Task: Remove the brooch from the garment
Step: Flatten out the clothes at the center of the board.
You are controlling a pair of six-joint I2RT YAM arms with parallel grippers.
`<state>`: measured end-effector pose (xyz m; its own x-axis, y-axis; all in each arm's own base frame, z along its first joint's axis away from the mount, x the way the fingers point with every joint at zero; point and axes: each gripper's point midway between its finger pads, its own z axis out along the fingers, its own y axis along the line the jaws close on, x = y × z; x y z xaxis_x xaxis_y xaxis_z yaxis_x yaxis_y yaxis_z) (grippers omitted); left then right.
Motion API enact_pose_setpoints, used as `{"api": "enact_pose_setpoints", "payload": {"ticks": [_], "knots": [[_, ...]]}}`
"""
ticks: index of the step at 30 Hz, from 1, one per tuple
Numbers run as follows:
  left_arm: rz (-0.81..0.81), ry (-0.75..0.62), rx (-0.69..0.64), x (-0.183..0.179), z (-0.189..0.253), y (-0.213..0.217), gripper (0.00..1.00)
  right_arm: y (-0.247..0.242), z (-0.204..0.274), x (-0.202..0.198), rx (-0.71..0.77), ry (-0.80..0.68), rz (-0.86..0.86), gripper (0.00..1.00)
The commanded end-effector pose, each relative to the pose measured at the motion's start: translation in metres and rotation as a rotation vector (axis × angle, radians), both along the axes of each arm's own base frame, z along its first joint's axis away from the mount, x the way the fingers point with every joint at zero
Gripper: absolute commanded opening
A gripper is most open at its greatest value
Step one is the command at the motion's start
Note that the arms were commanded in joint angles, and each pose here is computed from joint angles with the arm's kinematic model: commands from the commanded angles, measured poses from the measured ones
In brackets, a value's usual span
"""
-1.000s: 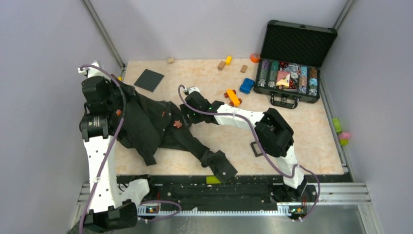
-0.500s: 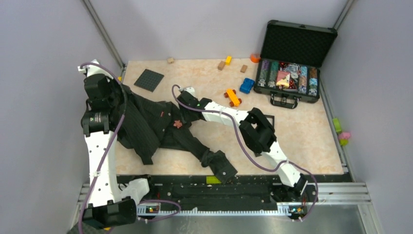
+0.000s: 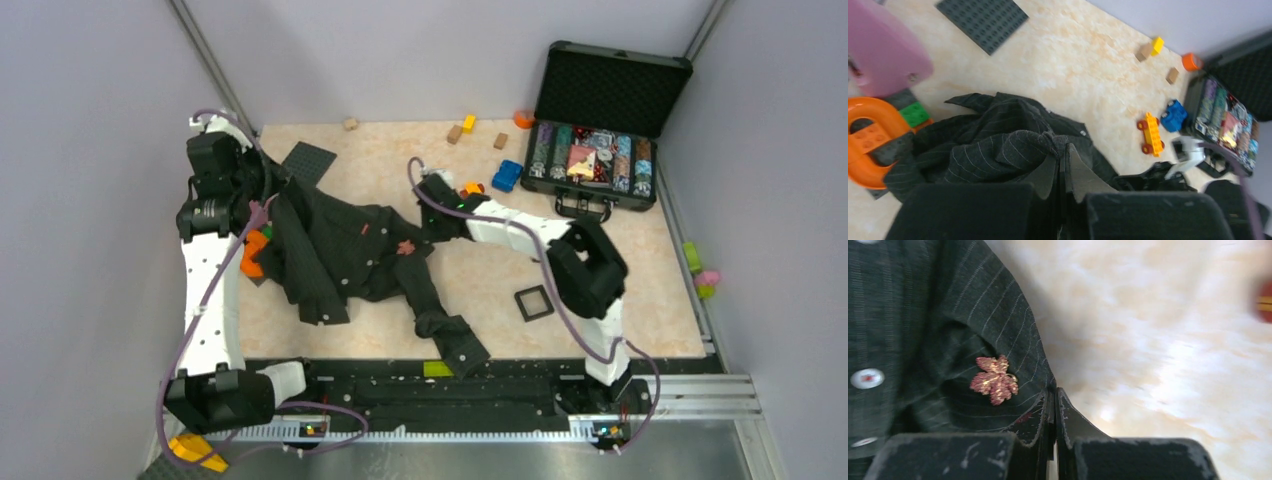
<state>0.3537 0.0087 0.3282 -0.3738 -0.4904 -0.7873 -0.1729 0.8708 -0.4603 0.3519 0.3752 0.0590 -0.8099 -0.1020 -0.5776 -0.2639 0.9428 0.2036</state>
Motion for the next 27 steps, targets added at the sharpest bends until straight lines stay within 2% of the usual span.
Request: {"api": "enact_pose_setpoints", "payload": {"ticks": [1,6,9,12,15,18,20,23,25,27], "knots": [[-0.128,-0.09,-0.049,0.01,0.028,-0.03,0.0,-0.048,0.087,0.008,0.091,-0.171,-0.102,0.0],[-0.112,-0.152,-0.034,0.011,0.053,-0.032,0.0,-0.099,0.126,-0.026,0.125,-0.264,-0.145,0.0],[-0.099,-0.204,0.0,0.02,0.1,-0.027,0.0,-0.117,0.161,-0.031,0.129,-0.348,-0.153,0.0],[-0.126,-0.277,-0.004,0.021,0.15,-0.032,0.0,-0.133,0.221,-0.029,0.144,-0.468,-0.172,0.0],[-0.133,-0.362,0.0,-0.003,0.194,-0.036,0.0,-0.141,0.288,-0.04,0.235,-0.592,-0.137,0.0],[-0.107,-0.417,0.051,-0.04,0.214,-0.033,0.0,-0.131,0.324,-0.07,0.373,-0.633,0.002,0.0],[-0.054,-0.415,0.097,-0.066,0.215,-0.024,0.0,-0.113,0.325,-0.097,0.421,-0.621,0.147,0.0],[0.002,-0.402,0.151,-0.081,0.21,-0.013,0.0,-0.093,0.289,-0.122,0.366,-0.547,0.255,0.0],[-0.004,-0.376,0.158,-0.069,0.199,-0.011,0.0,-0.085,0.258,-0.13,0.335,-0.469,0.281,0.0],[-0.044,-0.315,0.141,-0.032,0.172,-0.014,0.0,-0.085,0.231,-0.13,0.324,-0.409,0.245,0.0]]}}
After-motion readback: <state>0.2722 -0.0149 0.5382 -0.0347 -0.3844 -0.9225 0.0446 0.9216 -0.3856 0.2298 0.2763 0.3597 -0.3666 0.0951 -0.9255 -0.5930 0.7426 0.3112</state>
